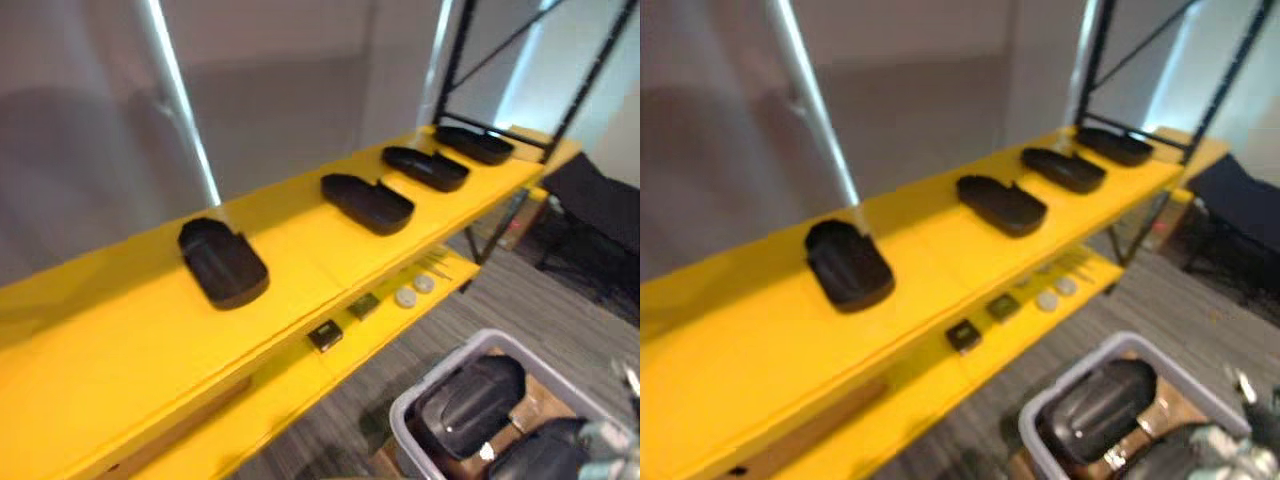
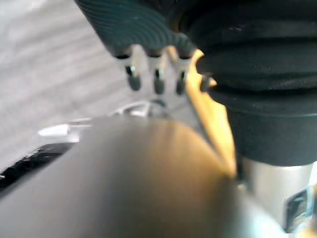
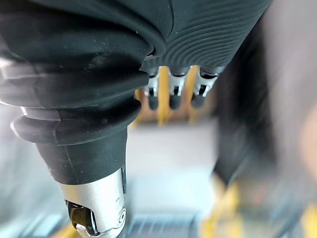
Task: Walk over and take plastic housings, then place them on the shelf
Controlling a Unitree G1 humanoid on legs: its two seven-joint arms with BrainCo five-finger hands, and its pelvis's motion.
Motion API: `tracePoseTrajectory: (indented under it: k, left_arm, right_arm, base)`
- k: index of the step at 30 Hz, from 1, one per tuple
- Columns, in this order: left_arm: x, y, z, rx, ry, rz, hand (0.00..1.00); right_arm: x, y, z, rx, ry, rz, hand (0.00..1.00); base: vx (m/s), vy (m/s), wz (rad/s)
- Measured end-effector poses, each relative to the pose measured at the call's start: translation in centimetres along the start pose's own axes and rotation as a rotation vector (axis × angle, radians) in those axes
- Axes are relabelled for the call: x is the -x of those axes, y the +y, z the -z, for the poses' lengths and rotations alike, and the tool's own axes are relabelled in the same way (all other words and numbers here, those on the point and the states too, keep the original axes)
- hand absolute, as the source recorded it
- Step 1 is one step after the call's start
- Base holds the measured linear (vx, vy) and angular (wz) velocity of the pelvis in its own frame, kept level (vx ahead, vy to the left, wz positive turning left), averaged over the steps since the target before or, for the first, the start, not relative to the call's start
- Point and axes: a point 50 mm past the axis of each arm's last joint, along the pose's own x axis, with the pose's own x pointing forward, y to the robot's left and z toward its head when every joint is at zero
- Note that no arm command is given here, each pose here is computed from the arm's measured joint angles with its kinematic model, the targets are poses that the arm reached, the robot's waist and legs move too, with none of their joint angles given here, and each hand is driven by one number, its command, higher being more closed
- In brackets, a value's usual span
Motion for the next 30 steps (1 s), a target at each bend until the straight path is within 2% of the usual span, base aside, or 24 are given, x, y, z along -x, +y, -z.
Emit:
tracePoseTrajectory:
  k: [3,6,10,12,15,20,25,30]
  left_arm:
    - [0.0,0.1,-0.4,-0.111,0.006,0.023,0.00]
    - [0.0,0.2,-0.9,-0.156,-0.002,0.032,0.00]
    - [0.1,1.2,-1.5,-0.020,-0.037,0.009,0.00]
    - [0.0,0.4,-2.5,0.009,-0.093,0.025,0.00]
    - [0.1,0.3,-3.3,-0.013,-0.146,0.027,0.00]
    - [0.2,0.0,-5.8,-0.135,-0.227,0.020,0.00]
    - [0.2,-0.1,-4.3,-0.064,-0.182,0.005,0.00]
    - [0.3,0.6,-2.6,-0.013,-0.145,-0.029,0.00]
  right_arm:
    - [1.1,-0.2,0.3,-0.026,-0.012,0.004,0.00]
    - [1.6,1.4,0.7,-0.083,0.002,-0.108,0.00]
    - [2.2,7.0,1.1,-0.171,0.020,-0.387,0.00]
    - [1.0,10.4,-0.5,-0.213,-0.053,-0.547,0.00]
    - [-0.4,13.2,-2.3,-0.272,-0.130,-0.591,0.00]
    - [-0.3,14.1,-1.8,-0.306,-0.065,-0.549,0.00]
    - [3.5,14.7,0.8,-0.282,0.059,-0.675,0.00]
    - [4.0,15.4,0.2,-0.300,0.043,-0.708,0.00]
  base:
    - [-0.02,0.015,-0.54]
    - [0.00,-0.001,-0.52]
    - [-0.01,0.000,-0.84]
    - [-0.06,0.067,-1.00]
    - [-0.07,0.132,-0.38]
    - [-0.10,0.173,-0.22]
    - [-0.09,0.126,-0.67]
    - [0.00,-0.087,-0.31]
